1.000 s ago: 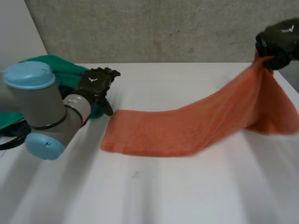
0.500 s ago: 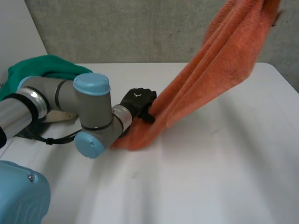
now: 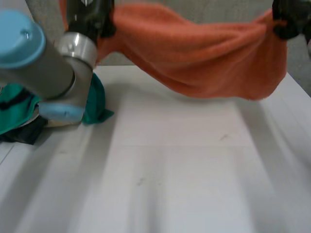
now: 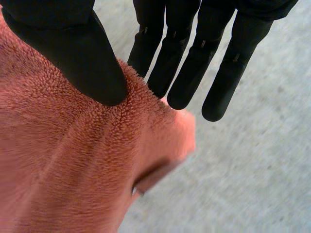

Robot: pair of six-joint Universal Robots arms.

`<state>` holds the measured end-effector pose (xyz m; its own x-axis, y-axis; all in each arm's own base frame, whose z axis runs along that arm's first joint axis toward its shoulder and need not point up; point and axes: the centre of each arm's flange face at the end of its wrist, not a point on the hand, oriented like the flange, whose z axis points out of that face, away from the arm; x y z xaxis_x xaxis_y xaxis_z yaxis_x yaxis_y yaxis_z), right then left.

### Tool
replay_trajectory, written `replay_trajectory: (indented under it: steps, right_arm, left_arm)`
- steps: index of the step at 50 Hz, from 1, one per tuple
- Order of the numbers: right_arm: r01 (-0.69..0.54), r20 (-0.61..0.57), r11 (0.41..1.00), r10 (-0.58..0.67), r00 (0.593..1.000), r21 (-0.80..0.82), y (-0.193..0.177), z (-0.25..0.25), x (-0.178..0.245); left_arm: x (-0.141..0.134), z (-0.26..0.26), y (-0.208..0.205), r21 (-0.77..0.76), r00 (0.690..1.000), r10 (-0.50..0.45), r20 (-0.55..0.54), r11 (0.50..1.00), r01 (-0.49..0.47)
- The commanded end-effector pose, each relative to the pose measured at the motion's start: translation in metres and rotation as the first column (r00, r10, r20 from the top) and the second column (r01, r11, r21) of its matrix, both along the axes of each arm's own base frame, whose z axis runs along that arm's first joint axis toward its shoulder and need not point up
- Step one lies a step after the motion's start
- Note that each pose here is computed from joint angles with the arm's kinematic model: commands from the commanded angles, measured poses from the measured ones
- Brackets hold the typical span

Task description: Fold the laundry.

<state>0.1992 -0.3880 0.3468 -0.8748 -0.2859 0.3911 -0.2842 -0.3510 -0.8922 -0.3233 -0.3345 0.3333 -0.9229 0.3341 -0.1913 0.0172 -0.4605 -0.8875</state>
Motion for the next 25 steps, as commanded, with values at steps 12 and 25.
replay_trajectory:
  steps: [12,25]
  right_arm:
    - [0.007,-0.307,0.898,0.143,0.941,0.44,0.051,-0.19,-0.025]
    - [0.068,-0.168,0.859,0.021,0.986,0.507,0.041,-0.106,-0.027]
  left_arm:
    - [0.048,-0.206,0.054,0.545,0.925,-0.132,0.356,0.834,-0.09]
    - [0.067,-0.123,0.038,0.52,0.942,-0.064,0.329,0.845,-0.124]
